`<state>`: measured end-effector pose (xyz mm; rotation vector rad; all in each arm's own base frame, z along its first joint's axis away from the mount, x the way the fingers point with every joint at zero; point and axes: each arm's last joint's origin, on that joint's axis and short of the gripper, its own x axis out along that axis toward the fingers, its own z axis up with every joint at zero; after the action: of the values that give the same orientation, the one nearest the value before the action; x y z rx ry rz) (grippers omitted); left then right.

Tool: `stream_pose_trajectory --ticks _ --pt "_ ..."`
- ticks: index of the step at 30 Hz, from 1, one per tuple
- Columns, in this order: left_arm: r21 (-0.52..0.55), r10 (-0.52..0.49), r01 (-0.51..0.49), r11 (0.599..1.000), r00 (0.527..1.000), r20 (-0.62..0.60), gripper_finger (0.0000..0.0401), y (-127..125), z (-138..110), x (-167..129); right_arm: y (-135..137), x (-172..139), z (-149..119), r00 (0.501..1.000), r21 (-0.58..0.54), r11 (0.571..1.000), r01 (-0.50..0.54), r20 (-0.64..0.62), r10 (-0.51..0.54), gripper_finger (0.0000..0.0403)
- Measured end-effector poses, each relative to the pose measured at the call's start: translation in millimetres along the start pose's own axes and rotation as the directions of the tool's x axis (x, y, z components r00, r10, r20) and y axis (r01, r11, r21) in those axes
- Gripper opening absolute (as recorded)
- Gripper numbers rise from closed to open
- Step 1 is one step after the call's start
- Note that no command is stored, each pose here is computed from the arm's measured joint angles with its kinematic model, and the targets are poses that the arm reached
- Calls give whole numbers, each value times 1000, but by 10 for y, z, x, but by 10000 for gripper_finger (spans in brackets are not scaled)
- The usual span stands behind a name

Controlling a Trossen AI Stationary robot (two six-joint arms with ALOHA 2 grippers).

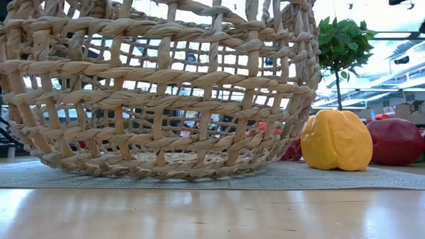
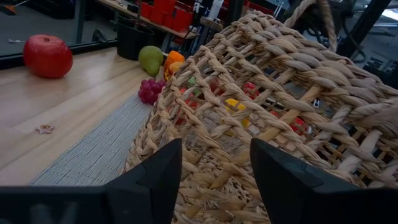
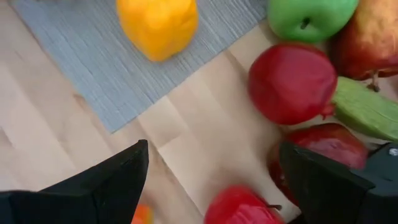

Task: Build produce basket
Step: Put the red mango into the brown basket

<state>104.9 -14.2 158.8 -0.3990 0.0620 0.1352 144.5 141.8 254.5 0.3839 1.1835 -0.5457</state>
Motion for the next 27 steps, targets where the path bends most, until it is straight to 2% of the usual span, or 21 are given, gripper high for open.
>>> stream_pose_trajectory --ticks 4,6,14,21,27 --pt "0 0 0 1000 1000 -1 196 0 -1 0 26 51 -61 998 8 998 63 -3 -63 360" --pt "0 0 0 1000 1000 0 194 0 0 0 43 53 -85 998 25 998 57 -7 -57 363" --pt "0 0 0 1000 1000 0 197 0 -1 0 339 97 -133 992 59 993 -98 -74 102 373" --pt "0 0 0 1000 1000 0 193 0 -1 0 870 -70 -9 994 -83 990 -112 6 113 366" --pt "1 0 0 1000 1000 0 198 0 0 0 1256 -172 65 1000 -284 959 -10 23 18 365"
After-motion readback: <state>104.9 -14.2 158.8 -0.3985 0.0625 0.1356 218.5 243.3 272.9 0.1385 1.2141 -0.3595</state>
